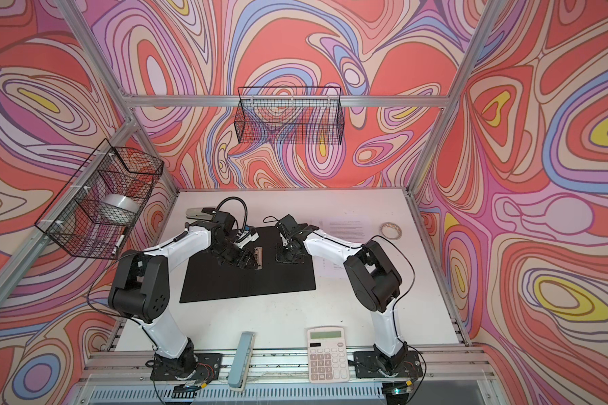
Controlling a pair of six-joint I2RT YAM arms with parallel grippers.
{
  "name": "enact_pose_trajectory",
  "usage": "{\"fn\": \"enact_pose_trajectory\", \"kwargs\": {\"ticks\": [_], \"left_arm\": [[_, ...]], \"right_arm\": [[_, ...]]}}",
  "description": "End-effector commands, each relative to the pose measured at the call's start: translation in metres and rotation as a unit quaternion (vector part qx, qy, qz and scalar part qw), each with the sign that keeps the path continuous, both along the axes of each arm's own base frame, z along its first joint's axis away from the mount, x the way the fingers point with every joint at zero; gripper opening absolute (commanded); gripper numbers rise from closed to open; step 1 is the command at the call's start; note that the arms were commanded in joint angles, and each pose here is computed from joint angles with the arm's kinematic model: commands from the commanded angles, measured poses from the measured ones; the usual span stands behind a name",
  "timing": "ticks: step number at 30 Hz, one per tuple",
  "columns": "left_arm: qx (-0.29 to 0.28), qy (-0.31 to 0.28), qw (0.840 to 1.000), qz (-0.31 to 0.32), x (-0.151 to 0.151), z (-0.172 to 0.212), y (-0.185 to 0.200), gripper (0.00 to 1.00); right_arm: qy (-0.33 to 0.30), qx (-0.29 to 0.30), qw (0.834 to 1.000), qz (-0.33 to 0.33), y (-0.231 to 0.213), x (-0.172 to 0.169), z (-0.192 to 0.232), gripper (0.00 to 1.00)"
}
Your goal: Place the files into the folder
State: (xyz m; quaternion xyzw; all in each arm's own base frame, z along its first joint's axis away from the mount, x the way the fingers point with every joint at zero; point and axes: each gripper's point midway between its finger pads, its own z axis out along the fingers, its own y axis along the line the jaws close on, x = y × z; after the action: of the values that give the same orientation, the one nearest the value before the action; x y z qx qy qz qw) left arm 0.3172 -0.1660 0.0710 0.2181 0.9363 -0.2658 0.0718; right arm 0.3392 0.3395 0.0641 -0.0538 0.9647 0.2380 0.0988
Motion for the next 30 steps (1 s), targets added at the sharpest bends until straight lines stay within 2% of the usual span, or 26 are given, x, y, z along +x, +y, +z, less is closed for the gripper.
{"fn": "enact_pose_trajectory", "kwargs": {"ticks": [1,6,14,24,28,30], "left_arm": [[-0.006,-0.011,1.0,0.009,0.015,0.0,-0.005,0.48],[-0.012,-0.002,1.0,0.02,0.018,-0.002,-0.008,0.48],[-0.002,-0.024,0.999,0.047,0.032,0.003,-0.004,0.52],[-0.011,-0.005,0.997,0.078,0.042,0.002,-0.008,0.54],[0.001,-0.006,0.996,0.086,0.047,0.001,-0.005,0.55],[0.026,-0.016,0.995,0.092,0.05,-0.002,0.003,0.54]], "right_arm": [[0.01,-0.005,1.0,-0.002,-0.001,0.0,-0.013,0.28],[0.01,-0.006,1.0,0.0,-0.002,-0.001,-0.014,0.28],[0.011,-0.005,1.0,0.0,-0.002,-0.002,-0.016,0.28],[0.012,-0.002,1.0,-0.001,-0.001,-0.003,-0.016,0.28],[0.01,0.001,1.0,0.0,0.0,-0.002,-0.015,0.28],[0.01,0.003,1.0,0.0,0.0,-0.002,-0.015,0.28]]}}
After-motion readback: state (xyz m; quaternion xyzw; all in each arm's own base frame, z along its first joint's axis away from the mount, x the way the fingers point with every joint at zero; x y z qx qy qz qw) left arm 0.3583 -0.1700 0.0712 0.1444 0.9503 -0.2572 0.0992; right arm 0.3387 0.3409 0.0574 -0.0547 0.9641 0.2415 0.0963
